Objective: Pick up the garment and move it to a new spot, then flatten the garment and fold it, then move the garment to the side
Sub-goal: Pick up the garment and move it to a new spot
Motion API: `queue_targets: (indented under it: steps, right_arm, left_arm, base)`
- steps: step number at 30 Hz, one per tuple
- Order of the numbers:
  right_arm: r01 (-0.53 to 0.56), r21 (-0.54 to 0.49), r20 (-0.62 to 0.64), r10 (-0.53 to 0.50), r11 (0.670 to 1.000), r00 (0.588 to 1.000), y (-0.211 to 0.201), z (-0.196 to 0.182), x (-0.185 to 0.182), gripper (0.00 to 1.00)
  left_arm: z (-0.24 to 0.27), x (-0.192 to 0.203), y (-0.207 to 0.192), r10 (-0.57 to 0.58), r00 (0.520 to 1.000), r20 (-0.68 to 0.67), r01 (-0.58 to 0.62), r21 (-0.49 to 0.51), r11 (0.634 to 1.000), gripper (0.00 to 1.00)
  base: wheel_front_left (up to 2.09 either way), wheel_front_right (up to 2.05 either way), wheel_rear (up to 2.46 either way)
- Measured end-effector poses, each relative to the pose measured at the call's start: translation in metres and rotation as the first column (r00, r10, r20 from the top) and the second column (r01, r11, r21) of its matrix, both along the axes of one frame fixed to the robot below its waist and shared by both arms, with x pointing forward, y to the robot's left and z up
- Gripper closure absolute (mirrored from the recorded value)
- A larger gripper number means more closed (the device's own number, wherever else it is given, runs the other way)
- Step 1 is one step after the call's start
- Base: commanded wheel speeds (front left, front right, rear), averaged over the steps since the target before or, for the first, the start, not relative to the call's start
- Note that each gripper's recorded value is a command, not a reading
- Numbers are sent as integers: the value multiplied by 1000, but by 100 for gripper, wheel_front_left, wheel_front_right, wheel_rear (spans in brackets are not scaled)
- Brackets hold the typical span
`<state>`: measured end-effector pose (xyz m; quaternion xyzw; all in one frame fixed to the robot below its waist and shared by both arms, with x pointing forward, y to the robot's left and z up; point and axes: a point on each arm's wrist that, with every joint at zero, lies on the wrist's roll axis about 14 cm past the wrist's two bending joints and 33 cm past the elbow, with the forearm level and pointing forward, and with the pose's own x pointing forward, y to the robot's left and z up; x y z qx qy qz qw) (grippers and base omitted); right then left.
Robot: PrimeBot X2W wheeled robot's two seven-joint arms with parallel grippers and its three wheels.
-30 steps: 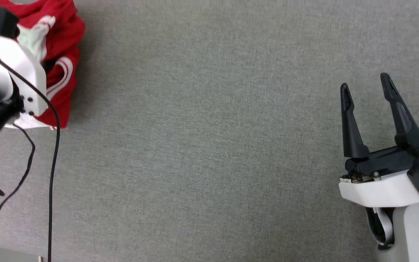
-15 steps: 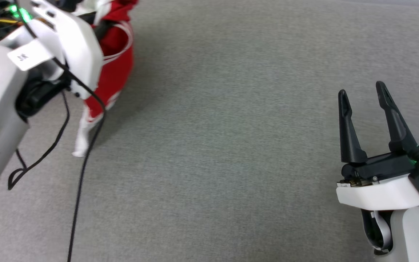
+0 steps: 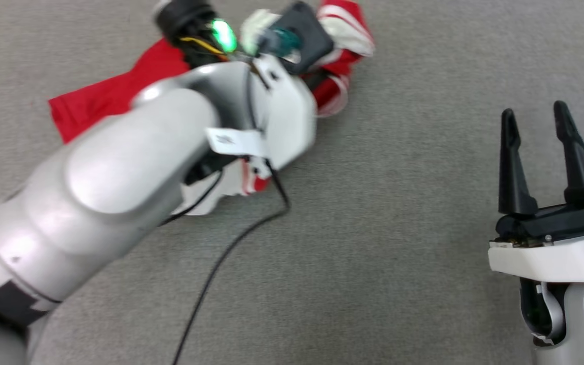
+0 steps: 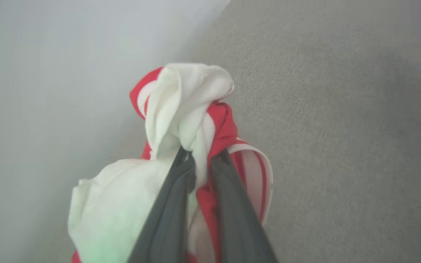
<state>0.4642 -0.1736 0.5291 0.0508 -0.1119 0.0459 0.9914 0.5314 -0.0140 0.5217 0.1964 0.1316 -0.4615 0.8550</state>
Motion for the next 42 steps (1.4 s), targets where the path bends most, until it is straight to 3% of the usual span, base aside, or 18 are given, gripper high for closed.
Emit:
queue_targets:
  steps: [6, 13, 20, 24, 25, 26, 30, 34, 39, 42]
  right_arm:
    - [71, -18, -22, -71, 997, 997, -26, -6, -5, 0]
    - [93, -23, -31, -94, 995, 995, -34, -11, -4, 0]
    - [90, -25, -47, -91, 996, 995, -34, -19, 1, 0]
    - [83, -25, -46, -84, 996, 995, -31, -19, 3, 0]
    - [80, -25, -44, -81, 996, 996, -30, -18, 3, 0]
    - [78, -29, -40, -79, 997, 996, -29, -17, 3, 0]
    - [72, -31, -25, -73, 997, 997, -26, -10, 1, 0]
    - [62, -29, -11, -62, 998, 998, -22, -2, -6, 0]
    - [38, -24, 11, -38, 999, 999, -12, 10, -15, 0]
    - [24, -21, 31, -23, 999, 999, -6, 18, -20, 0]
  left_arm:
    - [-28, -30, -73, -181, 982, -47, 179, -58, 982, 100]
    - [-68, -74, -120, -269, 947, -175, 247, -138, 959, 100]
    - [-125, -129, -130, -288, 895, -340, 268, -107, 958, 100]
    - [-131, -137, -131, -282, 890, -358, 257, -117, 959, 100]
    - [-131, -137, -130, -279, 892, -355, 252, -120, 960, 84]
    - [-128, -136, -130, -278, 897, -342, 248, -132, 960, 0]
    - [-98, -125, -134, -287, 930, -227, 236, -227, 945, 0]
    - [-47, -114, -138, -281, 957, -67, 240, -355, 903, 0]
    - [1, -109, -129, -196, 978, 68, 205, -451, 868, 0]
    - [21, -101, -115, -99, 987, 123, 147, -479, 866, 0]
  base:
    - [0, 0, 0]
    - [0, 0, 0]
    - [0, 0, 0]
    - [0, 0, 0]
    - [0, 0, 0]
    - [0, 0, 0]
    - [0, 0, 0]
    - [0, 0, 0]
    - [0, 0, 0]
    - [0, 0, 0]
